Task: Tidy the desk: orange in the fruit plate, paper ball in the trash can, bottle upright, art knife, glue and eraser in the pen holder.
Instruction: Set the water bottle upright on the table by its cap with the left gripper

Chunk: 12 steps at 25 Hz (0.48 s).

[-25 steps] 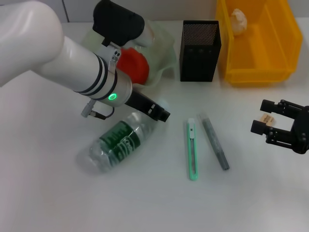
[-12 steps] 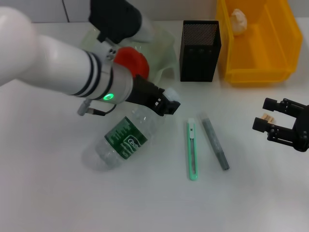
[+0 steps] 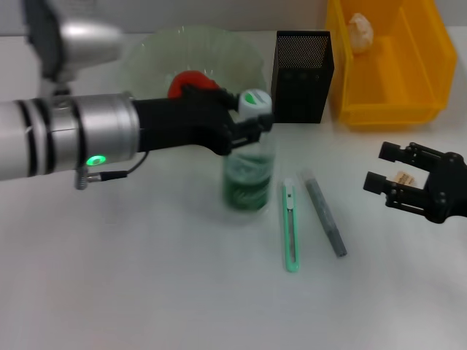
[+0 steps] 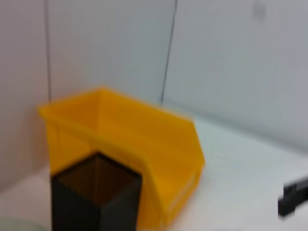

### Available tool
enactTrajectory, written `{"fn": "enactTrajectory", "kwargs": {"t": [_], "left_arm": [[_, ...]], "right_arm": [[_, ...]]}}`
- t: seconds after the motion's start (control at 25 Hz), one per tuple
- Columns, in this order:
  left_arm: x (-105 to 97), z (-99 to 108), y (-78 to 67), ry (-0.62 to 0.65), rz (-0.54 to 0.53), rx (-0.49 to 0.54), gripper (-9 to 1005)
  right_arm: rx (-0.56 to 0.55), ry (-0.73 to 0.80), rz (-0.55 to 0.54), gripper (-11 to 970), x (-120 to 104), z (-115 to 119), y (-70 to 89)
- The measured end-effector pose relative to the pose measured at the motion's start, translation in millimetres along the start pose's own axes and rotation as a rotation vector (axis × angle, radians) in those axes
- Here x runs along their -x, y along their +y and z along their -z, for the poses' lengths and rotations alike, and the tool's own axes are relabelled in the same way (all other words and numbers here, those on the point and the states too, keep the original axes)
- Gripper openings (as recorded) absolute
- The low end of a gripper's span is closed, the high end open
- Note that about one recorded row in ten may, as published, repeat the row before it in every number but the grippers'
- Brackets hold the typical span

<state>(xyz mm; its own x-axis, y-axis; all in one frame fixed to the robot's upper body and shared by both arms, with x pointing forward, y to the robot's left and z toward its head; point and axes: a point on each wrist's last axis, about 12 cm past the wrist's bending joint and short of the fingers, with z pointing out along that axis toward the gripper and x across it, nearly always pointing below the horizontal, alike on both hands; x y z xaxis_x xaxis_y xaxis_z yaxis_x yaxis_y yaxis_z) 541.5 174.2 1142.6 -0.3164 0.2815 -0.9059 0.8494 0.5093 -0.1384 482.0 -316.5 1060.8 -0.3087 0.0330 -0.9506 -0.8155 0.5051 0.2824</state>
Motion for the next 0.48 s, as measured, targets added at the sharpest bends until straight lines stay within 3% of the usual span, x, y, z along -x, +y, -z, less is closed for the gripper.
{"fn": "enactTrajectory", "kwargs": {"t": [0.12, 0.16, 0.24, 0.48], "left_arm": [[-18, 16, 9.7, -0.143, -0.002, -0.027, 467], [-32, 24, 15.0, -0.225, 0.004, -0.045, 469], [-38, 26, 17.1, -0.259, 0.011, -0.050, 473], [-73, 43, 20.6, -0.517, -0.006, -0.086, 483]], "right_arm": [[0.019, -0.008, -0.001, 745, 2, -7, -0.5], [0.030, -0.015, 0.002, 745, 3, -12, -0.3], [0.035, -0.019, 0.003, 745, 3, -14, -0.1], [0.056, -0.050, 0.011, 744, 5, -28, 1.2]]}}
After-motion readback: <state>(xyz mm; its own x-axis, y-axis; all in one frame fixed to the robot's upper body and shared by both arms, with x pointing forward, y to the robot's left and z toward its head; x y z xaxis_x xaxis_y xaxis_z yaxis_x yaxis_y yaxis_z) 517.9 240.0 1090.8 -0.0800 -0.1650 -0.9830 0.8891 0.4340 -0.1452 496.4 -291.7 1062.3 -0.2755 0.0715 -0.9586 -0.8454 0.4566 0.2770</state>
